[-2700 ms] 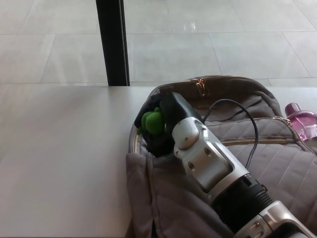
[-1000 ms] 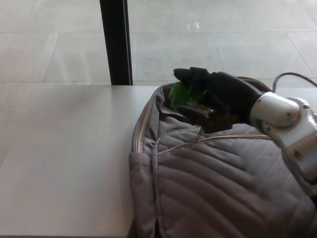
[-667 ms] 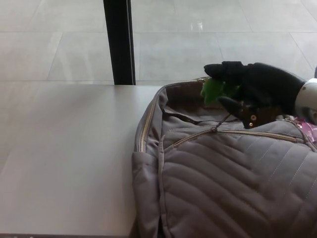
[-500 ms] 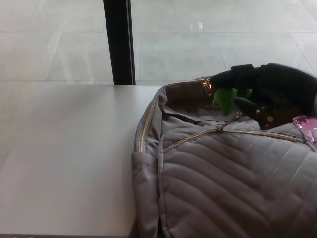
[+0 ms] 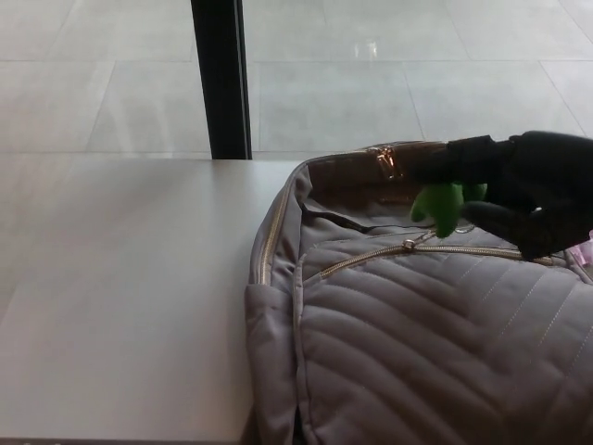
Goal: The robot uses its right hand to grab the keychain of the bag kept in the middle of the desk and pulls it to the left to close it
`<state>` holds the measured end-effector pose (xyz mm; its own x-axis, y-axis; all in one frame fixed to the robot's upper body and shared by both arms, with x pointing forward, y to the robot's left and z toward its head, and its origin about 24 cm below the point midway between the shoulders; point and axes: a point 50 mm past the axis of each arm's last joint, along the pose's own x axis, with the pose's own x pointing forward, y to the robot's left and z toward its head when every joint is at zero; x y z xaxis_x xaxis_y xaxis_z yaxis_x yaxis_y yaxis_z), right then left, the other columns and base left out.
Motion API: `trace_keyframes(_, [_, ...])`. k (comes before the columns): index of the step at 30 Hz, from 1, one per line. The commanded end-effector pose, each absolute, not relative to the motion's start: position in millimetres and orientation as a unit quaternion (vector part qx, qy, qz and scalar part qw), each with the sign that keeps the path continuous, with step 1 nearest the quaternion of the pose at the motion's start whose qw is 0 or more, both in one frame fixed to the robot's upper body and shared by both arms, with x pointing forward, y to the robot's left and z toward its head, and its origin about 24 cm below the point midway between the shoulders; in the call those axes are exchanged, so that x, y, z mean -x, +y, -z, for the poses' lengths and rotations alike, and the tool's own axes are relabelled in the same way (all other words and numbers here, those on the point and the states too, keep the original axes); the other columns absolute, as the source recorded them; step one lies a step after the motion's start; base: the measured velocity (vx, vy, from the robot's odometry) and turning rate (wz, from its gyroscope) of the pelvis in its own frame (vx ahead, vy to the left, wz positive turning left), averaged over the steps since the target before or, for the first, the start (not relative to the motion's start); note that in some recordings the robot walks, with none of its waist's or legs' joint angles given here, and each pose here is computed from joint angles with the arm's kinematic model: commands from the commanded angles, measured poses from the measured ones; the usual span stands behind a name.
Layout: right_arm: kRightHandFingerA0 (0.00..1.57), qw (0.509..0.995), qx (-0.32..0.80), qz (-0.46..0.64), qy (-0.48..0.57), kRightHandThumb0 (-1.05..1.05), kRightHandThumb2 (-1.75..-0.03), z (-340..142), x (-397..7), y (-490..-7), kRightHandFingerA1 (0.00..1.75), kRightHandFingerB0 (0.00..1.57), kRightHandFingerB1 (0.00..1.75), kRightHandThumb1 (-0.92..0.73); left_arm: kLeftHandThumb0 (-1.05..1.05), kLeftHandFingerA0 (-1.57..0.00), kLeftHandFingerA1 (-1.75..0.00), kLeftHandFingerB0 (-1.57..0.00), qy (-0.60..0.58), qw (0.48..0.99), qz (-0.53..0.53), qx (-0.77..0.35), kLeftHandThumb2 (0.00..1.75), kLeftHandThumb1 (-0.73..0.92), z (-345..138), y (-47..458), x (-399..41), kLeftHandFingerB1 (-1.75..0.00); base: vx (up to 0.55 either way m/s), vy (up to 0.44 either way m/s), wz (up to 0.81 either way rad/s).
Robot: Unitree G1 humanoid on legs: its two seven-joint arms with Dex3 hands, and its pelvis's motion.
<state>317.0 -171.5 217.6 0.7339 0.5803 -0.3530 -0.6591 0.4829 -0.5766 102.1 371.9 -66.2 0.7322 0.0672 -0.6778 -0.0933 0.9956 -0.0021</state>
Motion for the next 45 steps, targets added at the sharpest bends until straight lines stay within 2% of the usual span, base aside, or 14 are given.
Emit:
trace_keyframes(1, [0.0,0.884,0.282,-0.363,0.078,-1.05,-0.66,-216.7,-316.6,-174.7,0.0,0.0,0.0,-0.85,-1.05,-0.79,-1.03,-0.65,0.367,0.929,-0.04,-0.004,0.89,0.92,60.8,378.1,-101.2,-1.03,0.0,0.0,0.0])
trace_keyframes(3, [0.0,0.887,0.245,-0.38,0.098,-1.05,-0.66,-217.9,-318.3,-177.0,0.0,0.0,0.0,-0.86,-1.05,-0.8,-1.05,-0.64,0.367,0.929,-0.042,-0.003,1.33,0.7,61.0,377.6,-99.9,-1.05,0.0,0.0,0.0])
trace_keyframes(15, [0.16,0.921,0.179,-0.341,0.055,-1.05,-1.18,-278.3,-328.4,-207.7,0.34,0.0,0.02,-0.78,-1.05,-0.77,-1.07,-0.61,0.368,0.929,-0.041,0.005,0.88,0.92,61.3,377.8,-101.3,-1.05,0.0,0.0,0.0])
trace_keyframes(18, [0.17,0.926,0.166,-0.336,0.055,-1.04,-1.19,-284.3,-330.0,-214.7,0.34,0.0,0.03,-0.78,-1.05,-0.75,-1.08,-0.61,0.37,0.928,-0.046,0.006,0.89,0.91,62.4,377.9,-101.5,-1.06,0.0,0.0,0.0])
trace_keyframes(19, [0.07,0.925,0.17,-0.336,0.06,-0.98,-0.71,-283.9,-329.8,-216.1,0.39,0.0,0.05,-0.92,-1.05,-0.74,-1.08,-0.61,0.369,0.928,-0.044,0.005,0.9,0.92,62.0,378.0,-101.0,-1.06,0.0,0.0,0.0])
trace_keyframes(25, [0.0,0.921,0.208,-0.318,0.082,-0.89,-1.18,-280.6,-322.5,-235.9,0.37,0.0,0.12,-0.71,-1.05,-0.78,-1.06,-0.62,0.371,0.928,-0.035,-0.001,0.89,0.92,61.8,377.3,-101.4,-1.04,0.0,0.0,0.0])
trace_keyframes(26, [0.01,0.924,0.221,-0.303,0.075,-0.97,-1.24,-285.6,-317.3,-248.1,0.48,0.01,0.05,-0.83,-1.05,-0.77,-1.08,-0.61,0.373,0.927,-0.04,0.003,1.33,0.67,62.3,378.0,-100.4,-1.06,0.0,0.0,0.0])
trace_keyframes(27, [0.04,0.929,0.217,-0.291,0.073,-0.96,-1.25,-288.6,-314.9,-257.6,0.51,0.0,0.07,-0.83,-1.05,-0.8,-1.04,-0.65,0.373,0.927,-0.041,0.004,0.89,0.9,62.9,378.0,-100.2,-1.03,0.0,0.0,0.0])
trace_keyframes(31, [0.16,0.953,0.199,-0.216,0.071,-0.93,-0.75,-303.0,-292.7,-306.6,0.42,0.0,0.14,-0.92,-1.05,-0.75,-1.1,-0.58,0.368,0.929,-0.037,0.004,1.33,0.68,62.6,377.1,-102.6,-1.1,0.0,0.0,0.0])
trace_keyframes(33, [0.16,0.964,0.187,-0.181,0.059,-0.93,-0.79,-304.2,-280.0,-328.9,0.4,0.0,0.15,-0.91,-1.05,-0.76,-1.07,-0.58,0.366,0.93,-0.035,0.005,0.88,0.9,61.7,377.1,-102.8,-1.07,0.0,0.0,0.0])
trace_keyframes(38, [0.13,0.998,0.042,-0.05,0.024,-0.86,-1.1,-286.0,-225.7,-409.5,0.48,0.03,0.2,-0.74,-1.05,-0.73,-1.12,-0.56,0.365,0.93,-0.037,0.011,1.33,0.69,61.6,376.3,-105.1,-1.11,0.0,0.0,0.0])
trace_keyframes(39, [0.29,0.999,0.036,-0.004,0.023,-0.9,-0.68,-279.7,-213.1,-421.7,0.36,0.12,0.23,-0.9,-1.05,-0.75,-1.11,-0.58,0.365,0.93,-0.04,0.012,1.33,0.68,62.0,376.8,-104.9,-1.09,0.0,0.0,0.0])
trace_keyframes(40, [0.15,0.999,0.032,0.038,0.024,-0.9,-1.11,-262.2,-191.4,-442.6,0.48,0.06,0.28,-0.71,-1.05,-0.77,-1.07,-0.62,0.365,0.93,-0.041,0.012,0.89,0.91,61.9,377.4,-105.0,-1.05,0.0,0.0,0.0])
trace_keyframes(45, [0.21,0.98,-0.021,0.188,0.058,-0.84,-1.08,-202.5,-123.2,-494.2,0.52,0.09,0.35,-0.7,-1.05,-0.78,-1.05,-0.62,0.365,0.93,-0.038,0.005,0.89,0.92,60.2,377.3,-109.6,-1.05,0.0,0.0,0.0])
